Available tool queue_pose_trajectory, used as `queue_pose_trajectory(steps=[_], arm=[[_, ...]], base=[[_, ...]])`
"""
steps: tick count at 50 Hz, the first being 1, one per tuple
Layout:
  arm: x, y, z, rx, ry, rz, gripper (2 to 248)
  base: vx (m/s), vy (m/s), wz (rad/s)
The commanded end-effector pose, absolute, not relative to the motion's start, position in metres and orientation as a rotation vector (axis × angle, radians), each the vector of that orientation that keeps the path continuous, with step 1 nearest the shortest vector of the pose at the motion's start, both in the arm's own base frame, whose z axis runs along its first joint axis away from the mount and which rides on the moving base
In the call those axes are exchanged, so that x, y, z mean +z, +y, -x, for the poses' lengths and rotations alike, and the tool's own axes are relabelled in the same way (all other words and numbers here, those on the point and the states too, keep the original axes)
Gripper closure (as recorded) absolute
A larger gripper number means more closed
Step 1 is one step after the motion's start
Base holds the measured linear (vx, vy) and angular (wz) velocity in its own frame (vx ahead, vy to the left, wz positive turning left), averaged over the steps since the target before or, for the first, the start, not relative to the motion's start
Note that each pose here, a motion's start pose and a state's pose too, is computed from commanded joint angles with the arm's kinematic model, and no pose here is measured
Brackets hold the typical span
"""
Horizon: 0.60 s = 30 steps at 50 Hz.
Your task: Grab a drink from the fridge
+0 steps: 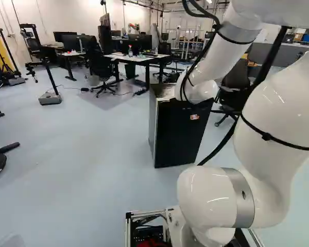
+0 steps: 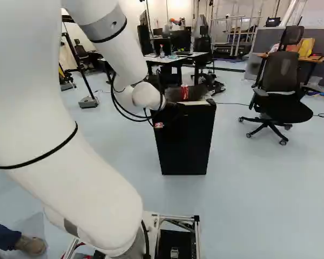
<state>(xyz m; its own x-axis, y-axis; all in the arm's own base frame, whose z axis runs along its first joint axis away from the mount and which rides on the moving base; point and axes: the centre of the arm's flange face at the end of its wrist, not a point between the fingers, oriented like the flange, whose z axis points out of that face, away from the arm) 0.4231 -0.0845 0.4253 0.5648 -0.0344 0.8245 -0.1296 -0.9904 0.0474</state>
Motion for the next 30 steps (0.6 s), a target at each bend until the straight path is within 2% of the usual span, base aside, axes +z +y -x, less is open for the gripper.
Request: queue_pose_trajectory(steps=[30], arm=[[0.414, -0.087, -0.441, 1.648, -0.127, -2.548, 3]], base=[[0.0, 0.0, 0.0]])
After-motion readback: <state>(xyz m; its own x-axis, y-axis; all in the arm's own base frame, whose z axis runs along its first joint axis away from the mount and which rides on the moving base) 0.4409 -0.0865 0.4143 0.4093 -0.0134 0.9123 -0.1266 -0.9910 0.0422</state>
